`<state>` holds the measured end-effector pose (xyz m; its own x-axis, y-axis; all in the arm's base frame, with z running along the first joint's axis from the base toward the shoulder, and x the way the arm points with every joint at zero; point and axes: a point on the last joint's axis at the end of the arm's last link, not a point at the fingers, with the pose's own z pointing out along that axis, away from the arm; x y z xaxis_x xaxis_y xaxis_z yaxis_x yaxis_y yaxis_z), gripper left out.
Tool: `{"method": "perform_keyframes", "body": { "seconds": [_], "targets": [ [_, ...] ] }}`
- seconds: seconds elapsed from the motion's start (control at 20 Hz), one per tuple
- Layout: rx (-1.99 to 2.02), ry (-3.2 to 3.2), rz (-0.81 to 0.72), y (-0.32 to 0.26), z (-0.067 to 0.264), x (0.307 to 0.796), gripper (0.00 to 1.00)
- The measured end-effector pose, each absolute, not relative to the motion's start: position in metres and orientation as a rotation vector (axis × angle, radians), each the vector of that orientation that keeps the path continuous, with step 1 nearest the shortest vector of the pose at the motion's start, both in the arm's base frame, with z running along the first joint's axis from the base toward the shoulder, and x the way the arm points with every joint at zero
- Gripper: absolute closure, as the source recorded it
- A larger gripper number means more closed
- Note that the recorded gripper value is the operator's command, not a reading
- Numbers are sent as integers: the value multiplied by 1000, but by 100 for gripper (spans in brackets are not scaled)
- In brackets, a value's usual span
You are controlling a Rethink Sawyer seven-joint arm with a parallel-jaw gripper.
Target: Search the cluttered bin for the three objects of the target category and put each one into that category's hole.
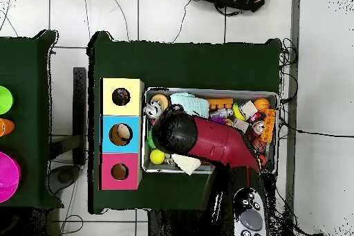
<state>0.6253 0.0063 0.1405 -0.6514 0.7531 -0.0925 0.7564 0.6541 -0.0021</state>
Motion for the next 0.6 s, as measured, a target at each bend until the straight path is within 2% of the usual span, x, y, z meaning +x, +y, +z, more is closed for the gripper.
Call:
{"method": "perform_keyframes", "body": {
  "seconds": [0.6],
  "targets": [
    [1192, 2798, -81, 12, 141, 628, 100]
  ]
}}
